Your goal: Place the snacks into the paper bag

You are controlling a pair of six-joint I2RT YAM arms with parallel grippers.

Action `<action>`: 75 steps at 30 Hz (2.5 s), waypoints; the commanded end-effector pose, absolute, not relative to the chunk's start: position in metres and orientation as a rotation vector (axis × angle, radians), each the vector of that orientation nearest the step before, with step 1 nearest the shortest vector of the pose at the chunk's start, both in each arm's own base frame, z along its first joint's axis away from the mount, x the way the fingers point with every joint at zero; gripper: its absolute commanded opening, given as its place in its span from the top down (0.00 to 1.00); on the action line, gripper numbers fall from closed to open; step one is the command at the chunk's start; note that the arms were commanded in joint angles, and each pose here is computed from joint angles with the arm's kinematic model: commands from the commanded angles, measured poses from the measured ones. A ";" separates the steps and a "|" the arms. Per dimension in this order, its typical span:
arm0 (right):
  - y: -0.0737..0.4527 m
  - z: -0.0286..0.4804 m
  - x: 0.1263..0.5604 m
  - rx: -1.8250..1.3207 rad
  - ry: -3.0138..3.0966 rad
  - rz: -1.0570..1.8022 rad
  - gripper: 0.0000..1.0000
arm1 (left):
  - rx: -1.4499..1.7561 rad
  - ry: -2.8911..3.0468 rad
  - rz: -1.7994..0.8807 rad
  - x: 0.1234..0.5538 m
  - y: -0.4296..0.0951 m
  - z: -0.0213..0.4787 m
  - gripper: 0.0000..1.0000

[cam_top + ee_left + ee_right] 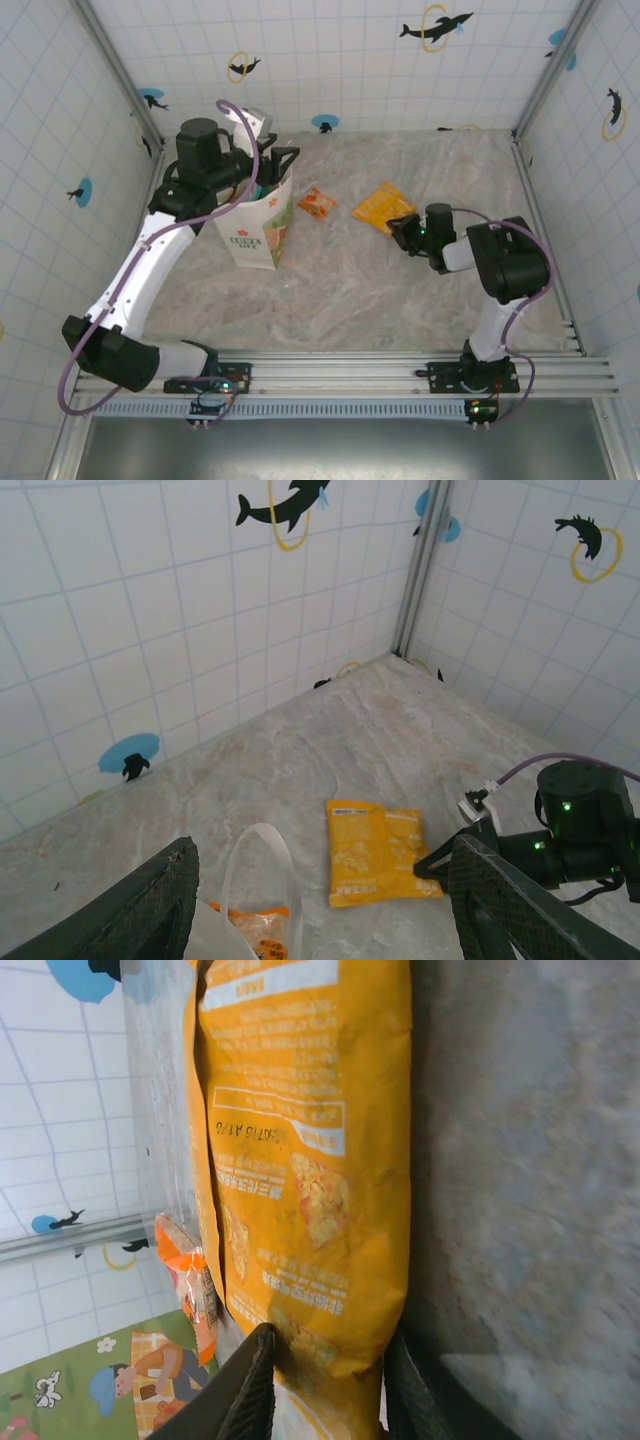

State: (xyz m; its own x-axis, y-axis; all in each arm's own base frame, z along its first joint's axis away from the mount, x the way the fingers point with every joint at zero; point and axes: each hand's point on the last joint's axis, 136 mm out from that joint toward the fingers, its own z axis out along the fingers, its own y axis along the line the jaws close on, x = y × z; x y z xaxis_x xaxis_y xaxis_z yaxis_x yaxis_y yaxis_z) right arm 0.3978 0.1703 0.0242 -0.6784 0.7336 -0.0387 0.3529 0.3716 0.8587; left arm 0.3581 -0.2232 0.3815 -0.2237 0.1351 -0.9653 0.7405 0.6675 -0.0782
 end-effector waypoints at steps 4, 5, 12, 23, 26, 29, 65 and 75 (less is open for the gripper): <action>0.174 0.026 0.415 0.917 2.179 1.271 0.87 | 0.719 1.725 -0.636 0.363 -0.225 0.388 0.33; 0.174 0.027 0.415 0.905 2.179 1.264 0.90 | 0.719 1.726 -0.634 0.364 -0.225 0.388 0.33; 0.172 0.046 0.411 0.781 2.198 1.193 1.00 | 0.721 1.723 -0.637 0.363 -0.226 0.389 0.33; 0.169 0.095 0.376 0.432 2.254 1.040 1.00 | 0.750 1.693 -0.637 0.351 -0.224 0.392 0.33; 0.166 0.108 0.365 0.332 2.280 0.978 1.00 | 0.774 1.678 -0.642 0.347 -0.225 0.389 0.33; 0.164 0.125 0.356 0.260 2.286 0.959 1.00 | 0.827 1.655 -0.643 0.340 -0.228 0.385 0.33; 0.225 0.317 0.304 0.171 2.105 1.479 1.00 | 1.430 1.253 -0.041 0.296 -0.330 0.282 0.23; 0.236 0.333 0.295 0.140 2.087 1.527 1.00 | 1.460 1.240 0.104 0.310 -0.342 0.268 0.22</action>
State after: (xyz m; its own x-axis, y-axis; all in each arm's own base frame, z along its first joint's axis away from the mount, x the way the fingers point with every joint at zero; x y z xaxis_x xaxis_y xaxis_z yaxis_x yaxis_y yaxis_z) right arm 0.3035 0.2322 0.2980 -0.8580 0.3960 -0.3272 -0.1607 0.3981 0.9031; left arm 0.3003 -0.3386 0.2503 0.4049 0.6991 -0.5893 0.6816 0.1989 0.7042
